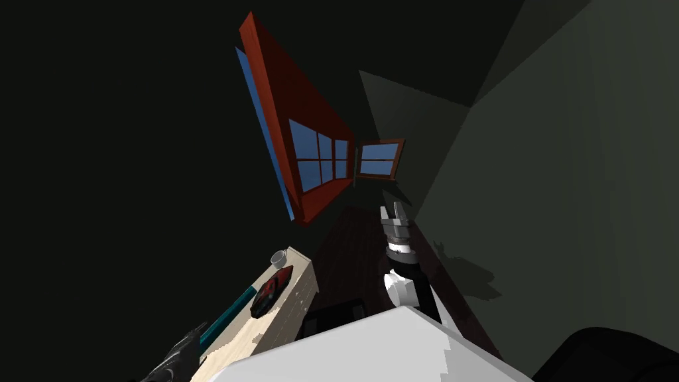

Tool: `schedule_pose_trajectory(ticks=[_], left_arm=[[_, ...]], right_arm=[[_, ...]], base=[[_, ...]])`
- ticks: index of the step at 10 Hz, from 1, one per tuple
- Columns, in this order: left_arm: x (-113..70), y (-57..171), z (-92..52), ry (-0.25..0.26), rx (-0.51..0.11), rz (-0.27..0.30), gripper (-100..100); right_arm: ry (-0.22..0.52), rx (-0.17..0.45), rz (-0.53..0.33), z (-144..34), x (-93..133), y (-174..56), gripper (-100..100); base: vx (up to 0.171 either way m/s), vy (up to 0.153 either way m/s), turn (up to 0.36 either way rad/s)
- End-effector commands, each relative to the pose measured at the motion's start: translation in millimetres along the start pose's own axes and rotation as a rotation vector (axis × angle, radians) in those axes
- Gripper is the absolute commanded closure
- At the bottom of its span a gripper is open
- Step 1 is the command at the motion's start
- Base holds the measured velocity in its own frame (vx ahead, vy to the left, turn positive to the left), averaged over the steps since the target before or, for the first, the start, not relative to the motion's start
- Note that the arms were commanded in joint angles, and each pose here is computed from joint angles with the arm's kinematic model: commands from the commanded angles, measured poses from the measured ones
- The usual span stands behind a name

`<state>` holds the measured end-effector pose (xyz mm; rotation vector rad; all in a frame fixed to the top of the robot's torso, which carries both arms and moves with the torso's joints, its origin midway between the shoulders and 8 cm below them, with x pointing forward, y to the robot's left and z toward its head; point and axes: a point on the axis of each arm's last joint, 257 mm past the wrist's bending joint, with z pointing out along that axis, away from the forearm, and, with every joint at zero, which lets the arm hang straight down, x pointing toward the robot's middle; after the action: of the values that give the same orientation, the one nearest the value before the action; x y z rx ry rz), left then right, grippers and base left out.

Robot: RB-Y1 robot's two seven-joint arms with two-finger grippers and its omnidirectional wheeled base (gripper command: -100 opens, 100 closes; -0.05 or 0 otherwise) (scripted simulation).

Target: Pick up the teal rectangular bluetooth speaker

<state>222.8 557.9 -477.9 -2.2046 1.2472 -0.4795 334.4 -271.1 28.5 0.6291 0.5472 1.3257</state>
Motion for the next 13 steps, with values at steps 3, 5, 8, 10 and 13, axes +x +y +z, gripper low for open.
schedule_pose_trajectory(ticks=[3,5,8,10,13], left_arm=[[-35.4,30.3,-3.4,-0.057,-0.106,-0.082,-100],[-55.8,48.0,-7.5,-0.091,-0.166,-0.137,-100],[-91.8,78.8,-19.4,-0.156,-0.265,-0.249,-100],[-106.9,94.5,-27.3,-0.186,-0.316,-0.307,-100],[-120.5,108.1,-35.3,-0.215,-0.358,-0.364,-100]], right_arm=[[0.000,0.000,0.000,0.0,0.0,0.0,0],[0.000,0.000,0.000,0.0,0.0,0.0,0],[0.000,0.000,0.000,0.0,-0.1,0.0,0],[0.000,0.000,0.000,0.0,-0.1,0.0,0],[0.000,0.000,0.000,-0.1,-0.1,0.0,0]], base=[[0.046,-0.007,-0.169],[0.045,-0.004,-0.169],[0.054,0.007,-0.189],[0.035,0.003,-0.177],[0.050,0.014,-0.137]])
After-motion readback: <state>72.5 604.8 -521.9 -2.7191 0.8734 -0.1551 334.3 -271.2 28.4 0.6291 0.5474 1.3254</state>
